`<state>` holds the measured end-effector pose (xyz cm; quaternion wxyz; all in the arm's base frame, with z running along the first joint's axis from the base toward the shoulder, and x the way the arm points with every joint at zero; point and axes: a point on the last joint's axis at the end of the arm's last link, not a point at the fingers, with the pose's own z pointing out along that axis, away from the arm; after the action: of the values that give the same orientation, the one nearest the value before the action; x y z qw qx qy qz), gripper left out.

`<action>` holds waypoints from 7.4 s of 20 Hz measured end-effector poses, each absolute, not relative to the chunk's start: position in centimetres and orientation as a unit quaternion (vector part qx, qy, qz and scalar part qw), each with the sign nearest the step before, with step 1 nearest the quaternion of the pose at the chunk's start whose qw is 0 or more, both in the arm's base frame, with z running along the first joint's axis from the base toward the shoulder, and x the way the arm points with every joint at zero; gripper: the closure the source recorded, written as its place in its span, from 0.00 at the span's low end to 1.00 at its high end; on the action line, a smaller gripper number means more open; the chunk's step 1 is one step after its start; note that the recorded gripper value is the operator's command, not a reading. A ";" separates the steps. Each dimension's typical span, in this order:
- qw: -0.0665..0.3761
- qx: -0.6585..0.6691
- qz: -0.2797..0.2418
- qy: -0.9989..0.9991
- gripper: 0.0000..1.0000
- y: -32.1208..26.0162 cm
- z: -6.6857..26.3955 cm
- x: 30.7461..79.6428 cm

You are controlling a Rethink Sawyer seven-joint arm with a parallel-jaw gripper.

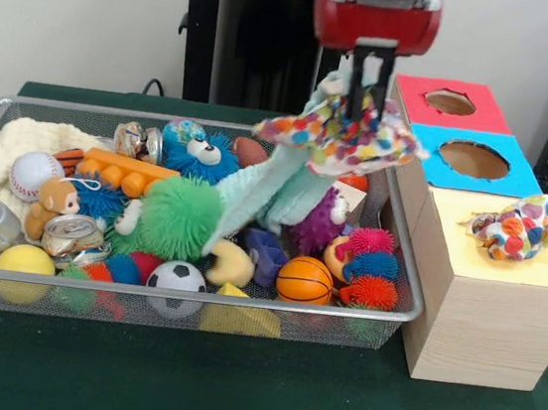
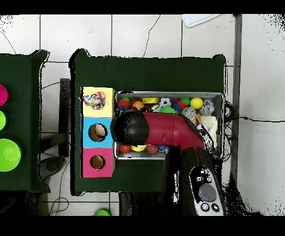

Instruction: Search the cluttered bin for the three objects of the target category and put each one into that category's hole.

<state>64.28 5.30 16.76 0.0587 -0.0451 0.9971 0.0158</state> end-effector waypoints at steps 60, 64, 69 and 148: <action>0.271 -0.034 0.078 0.959 1.00 1.9 17.3 67.9; 0.249 -0.050 0.083 0.964 1.00 4.5 15.5 66.9; 0.186 -0.075 0.074 0.977 1.00 7.1 12.6 64.5; 0.139 -0.031 0.071 0.987 0.00 0.3 3.8 60.5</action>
<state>60.50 0.25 3.80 0.1387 -0.0308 0.9873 0.0708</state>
